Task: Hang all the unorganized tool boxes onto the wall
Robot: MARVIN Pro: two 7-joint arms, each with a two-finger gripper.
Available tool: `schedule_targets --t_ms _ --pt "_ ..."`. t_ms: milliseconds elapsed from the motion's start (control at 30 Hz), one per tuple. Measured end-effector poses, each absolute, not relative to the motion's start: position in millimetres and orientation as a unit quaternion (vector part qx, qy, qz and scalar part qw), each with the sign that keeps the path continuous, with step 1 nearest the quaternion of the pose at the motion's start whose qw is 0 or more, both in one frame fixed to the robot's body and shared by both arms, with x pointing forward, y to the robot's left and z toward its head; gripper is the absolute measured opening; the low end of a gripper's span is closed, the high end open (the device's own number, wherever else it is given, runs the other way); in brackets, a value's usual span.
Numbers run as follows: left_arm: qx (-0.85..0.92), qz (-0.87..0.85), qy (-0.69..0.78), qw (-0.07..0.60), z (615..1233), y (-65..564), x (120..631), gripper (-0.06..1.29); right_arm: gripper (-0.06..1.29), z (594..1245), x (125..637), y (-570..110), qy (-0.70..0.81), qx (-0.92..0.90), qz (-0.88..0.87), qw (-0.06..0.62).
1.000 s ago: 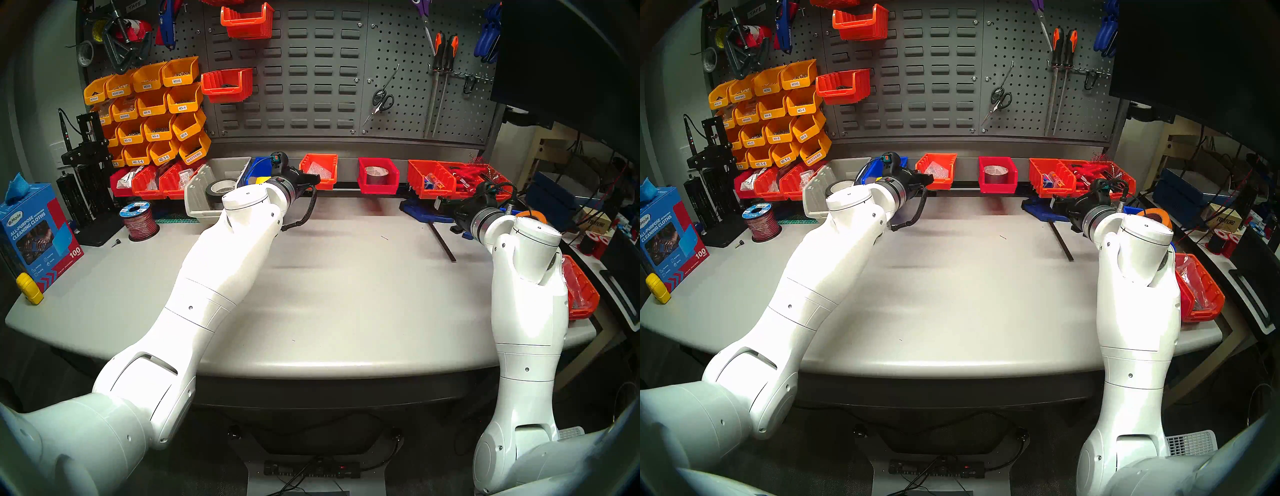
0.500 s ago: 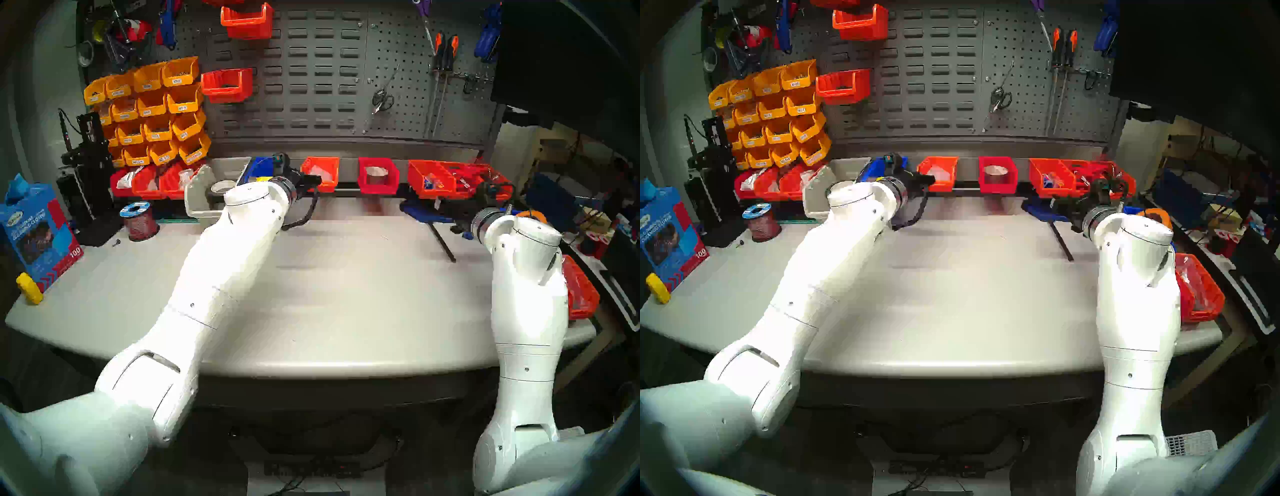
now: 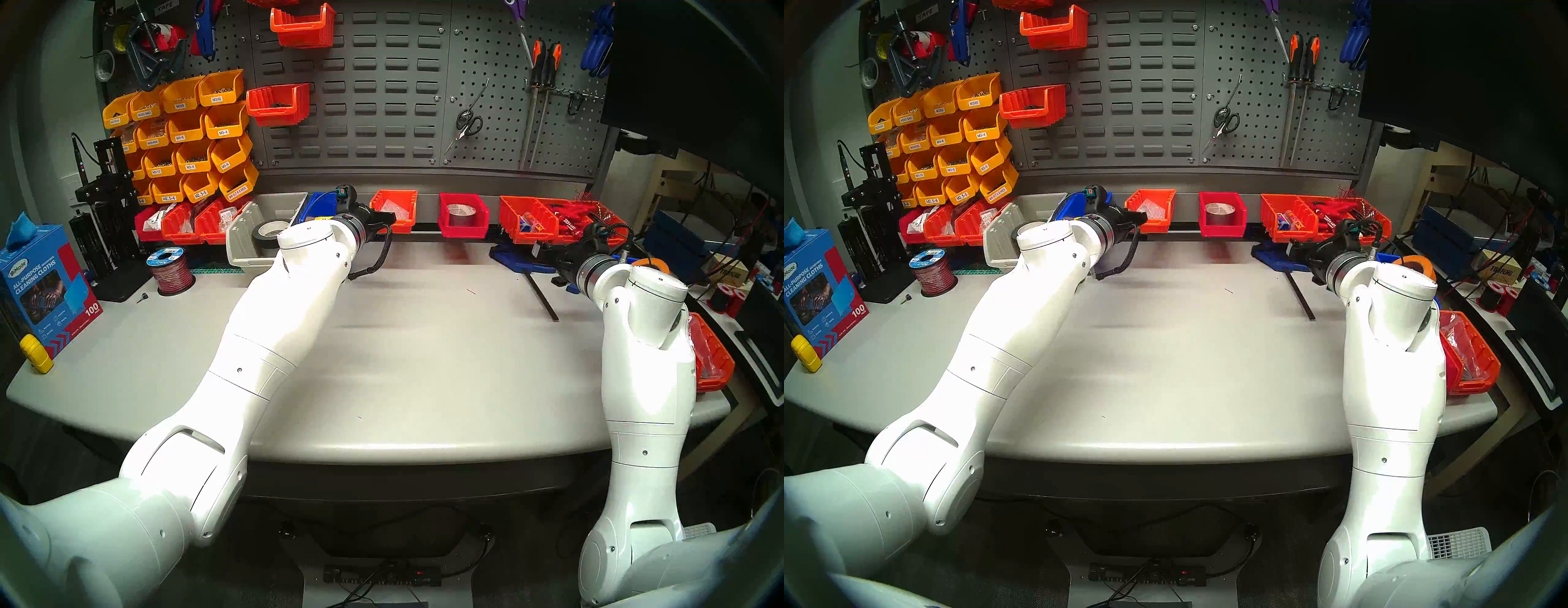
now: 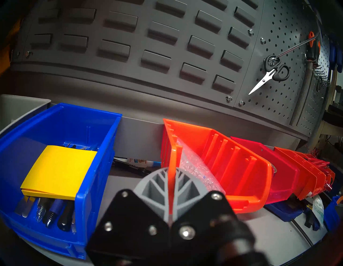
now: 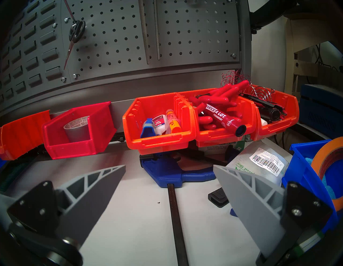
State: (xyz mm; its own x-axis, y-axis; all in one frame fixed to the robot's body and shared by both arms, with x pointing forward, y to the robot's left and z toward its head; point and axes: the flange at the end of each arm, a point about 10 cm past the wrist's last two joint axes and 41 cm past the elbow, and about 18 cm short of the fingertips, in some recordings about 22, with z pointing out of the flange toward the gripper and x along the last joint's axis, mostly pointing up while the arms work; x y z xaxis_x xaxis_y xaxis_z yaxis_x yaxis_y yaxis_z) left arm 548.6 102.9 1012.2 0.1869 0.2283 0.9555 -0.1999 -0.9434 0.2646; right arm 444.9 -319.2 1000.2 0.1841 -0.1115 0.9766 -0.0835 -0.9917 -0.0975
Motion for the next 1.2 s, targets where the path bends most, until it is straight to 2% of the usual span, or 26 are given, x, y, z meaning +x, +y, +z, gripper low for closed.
schedule_targets --t_ms 400,1200 --pt "0.781 0.605 0.042 0.149 1010 98 553 -0.02 1.23 1000 445 -319 0.063 -0.769 -0.636 0.011" --pt "0.79 0.586 0.074 0.165 1012 90 555 -0.02 1.23 1000 445 -319 0.063 -0.769 -0.636 0.011"
